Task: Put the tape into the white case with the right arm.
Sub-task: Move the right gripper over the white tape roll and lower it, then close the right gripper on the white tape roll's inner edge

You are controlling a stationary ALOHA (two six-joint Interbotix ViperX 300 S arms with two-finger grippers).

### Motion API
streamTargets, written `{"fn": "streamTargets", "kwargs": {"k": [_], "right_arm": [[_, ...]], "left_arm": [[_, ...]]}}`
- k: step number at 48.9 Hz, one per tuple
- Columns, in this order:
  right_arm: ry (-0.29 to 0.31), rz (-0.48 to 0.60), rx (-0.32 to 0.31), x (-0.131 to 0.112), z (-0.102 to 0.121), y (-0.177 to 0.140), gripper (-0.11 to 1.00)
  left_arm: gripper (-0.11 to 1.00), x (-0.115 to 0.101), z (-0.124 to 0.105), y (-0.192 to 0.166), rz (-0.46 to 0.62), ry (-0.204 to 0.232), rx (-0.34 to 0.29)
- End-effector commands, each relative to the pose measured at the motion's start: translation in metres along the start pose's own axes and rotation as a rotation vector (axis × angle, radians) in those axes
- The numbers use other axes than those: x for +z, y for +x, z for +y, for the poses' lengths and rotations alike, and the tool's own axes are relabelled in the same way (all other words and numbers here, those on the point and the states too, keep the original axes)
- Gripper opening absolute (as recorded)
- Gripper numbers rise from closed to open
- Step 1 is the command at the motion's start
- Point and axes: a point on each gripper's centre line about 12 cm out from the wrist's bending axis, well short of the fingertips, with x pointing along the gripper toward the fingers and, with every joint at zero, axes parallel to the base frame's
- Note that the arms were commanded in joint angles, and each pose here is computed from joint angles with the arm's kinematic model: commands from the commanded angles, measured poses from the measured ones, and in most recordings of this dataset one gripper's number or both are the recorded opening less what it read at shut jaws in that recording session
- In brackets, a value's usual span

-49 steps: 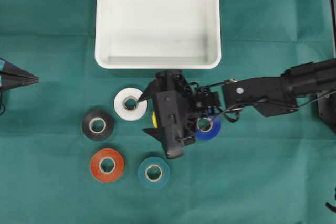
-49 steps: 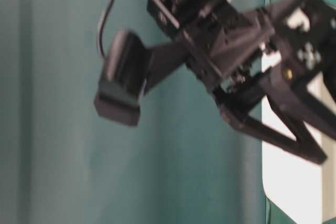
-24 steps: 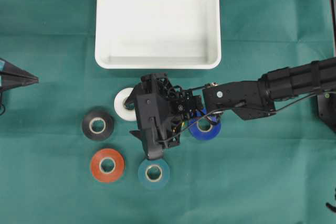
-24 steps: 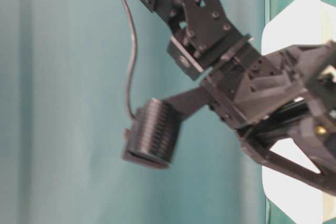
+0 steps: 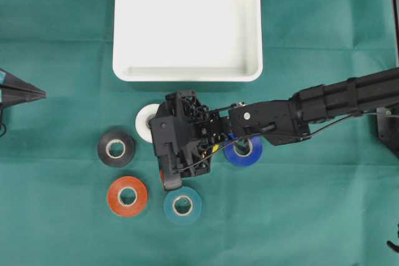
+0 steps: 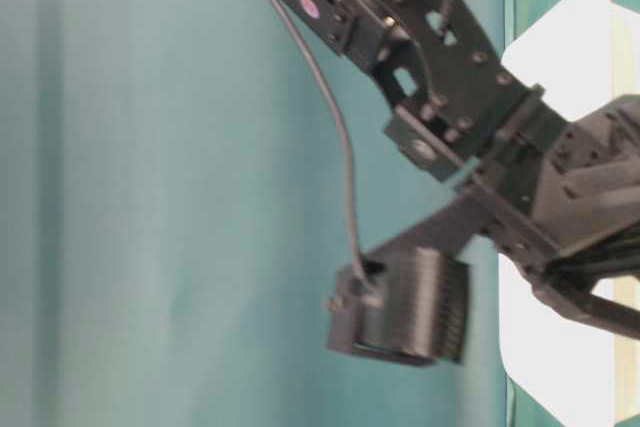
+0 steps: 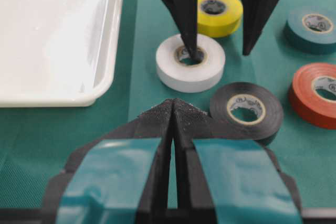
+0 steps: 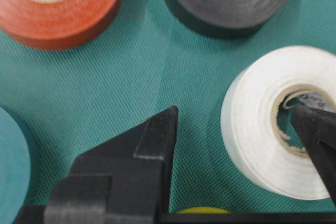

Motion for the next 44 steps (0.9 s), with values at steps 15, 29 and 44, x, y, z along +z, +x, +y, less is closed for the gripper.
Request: {"fn": "streamTargets", "kwargs": {"k": [15, 29, 44], "right_arm": [[0.001, 0.025, -0.013, 0.0159, -0.0003, 0.0038, 0.59], [0.001, 0.026, -0.013, 0.0157, -0.0003, 0.0038, 0.51], [0.0, 0.023, -0.014, 0.0183, -0.0004, 0.0035, 0.09]], "left_arm": [[0.0, 0.0028, 0.0002, 0.0005, -0.008, -0.002, 0.002], [0.0, 0.0021, 0.0002, 0.0005, -0.006, -0.002, 0.002], [0.0, 0.0021, 0.0002, 0.0005, -0.006, -0.002, 0.002]]}}
